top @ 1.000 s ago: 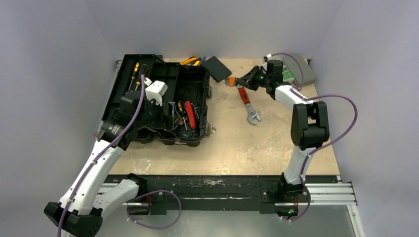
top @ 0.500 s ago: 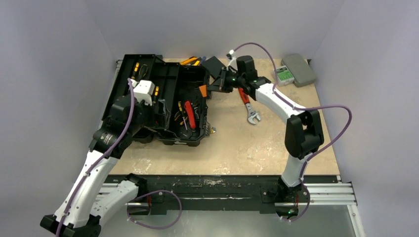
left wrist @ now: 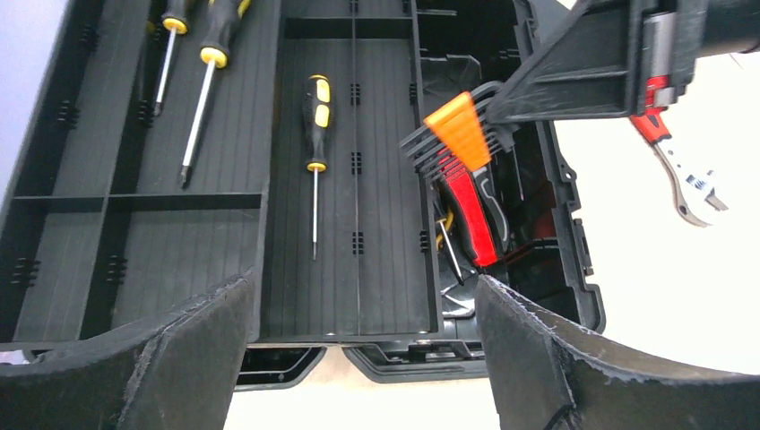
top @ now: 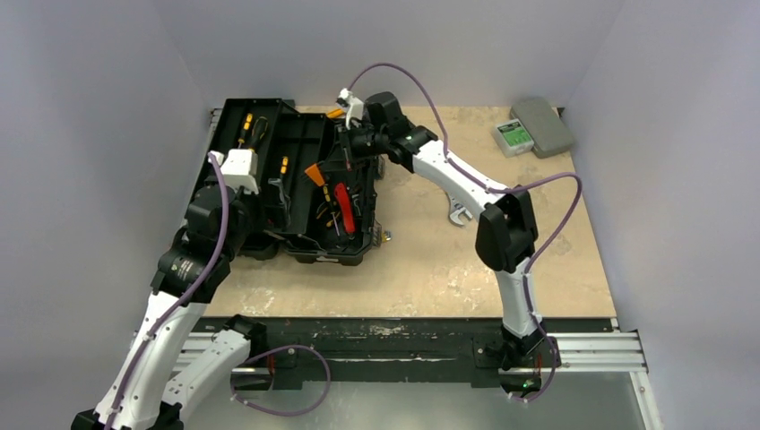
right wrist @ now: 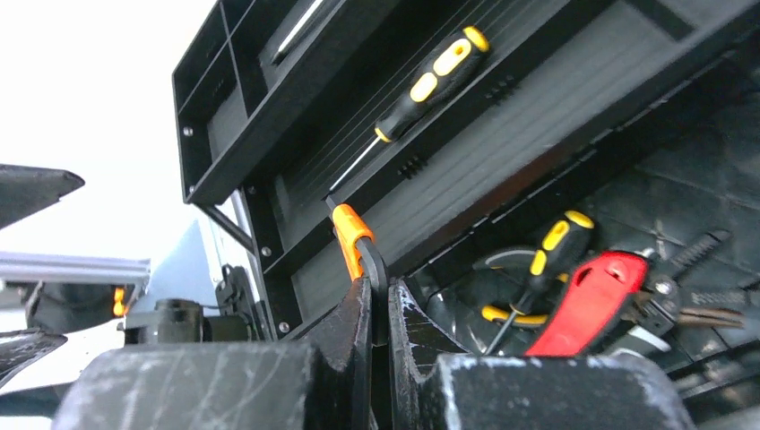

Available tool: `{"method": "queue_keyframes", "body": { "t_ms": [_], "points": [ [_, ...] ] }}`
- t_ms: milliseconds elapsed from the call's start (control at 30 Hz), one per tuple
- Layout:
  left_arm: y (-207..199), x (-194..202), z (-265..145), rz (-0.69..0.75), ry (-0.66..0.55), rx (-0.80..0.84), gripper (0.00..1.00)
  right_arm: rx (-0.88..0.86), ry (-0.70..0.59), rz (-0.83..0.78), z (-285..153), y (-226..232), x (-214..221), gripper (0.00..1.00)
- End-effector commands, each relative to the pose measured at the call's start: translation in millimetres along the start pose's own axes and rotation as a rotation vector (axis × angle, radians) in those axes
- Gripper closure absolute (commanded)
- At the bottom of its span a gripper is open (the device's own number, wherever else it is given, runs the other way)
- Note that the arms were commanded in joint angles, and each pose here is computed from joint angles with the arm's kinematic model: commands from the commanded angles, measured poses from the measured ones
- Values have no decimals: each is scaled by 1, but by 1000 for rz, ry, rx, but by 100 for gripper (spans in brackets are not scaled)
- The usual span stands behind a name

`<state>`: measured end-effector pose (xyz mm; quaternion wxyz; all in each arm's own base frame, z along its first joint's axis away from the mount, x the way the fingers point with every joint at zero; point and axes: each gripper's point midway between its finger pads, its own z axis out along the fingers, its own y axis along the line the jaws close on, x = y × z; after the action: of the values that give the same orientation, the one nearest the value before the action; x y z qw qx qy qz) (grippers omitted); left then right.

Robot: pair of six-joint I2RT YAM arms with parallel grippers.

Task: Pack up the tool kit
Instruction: Place the tool in the toolbox.

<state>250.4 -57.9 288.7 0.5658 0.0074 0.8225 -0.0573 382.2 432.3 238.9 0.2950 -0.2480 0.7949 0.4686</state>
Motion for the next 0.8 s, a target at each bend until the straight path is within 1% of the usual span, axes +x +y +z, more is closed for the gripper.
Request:
{"method": "queue_keyframes", "body": {
  "t_ms": [0,167,333,500,767],
  "points": [
    [-12,-3,0,22,4,74,11,-99,26,-122,3,31,-6,100],
    [-18,-1,1,28,21,114,11,-161,69,-152,15,36,1,100],
    [-22,4,6,33,56,134,12,-240,115,-211,24,47,18,100],
    [-24,9,9,36,93,135,12,-290,123,-295,31,55,25,100],
    [-22,10,10,34,93,130,12,-386,143,-335,45,64,34,100]
  ]
}}
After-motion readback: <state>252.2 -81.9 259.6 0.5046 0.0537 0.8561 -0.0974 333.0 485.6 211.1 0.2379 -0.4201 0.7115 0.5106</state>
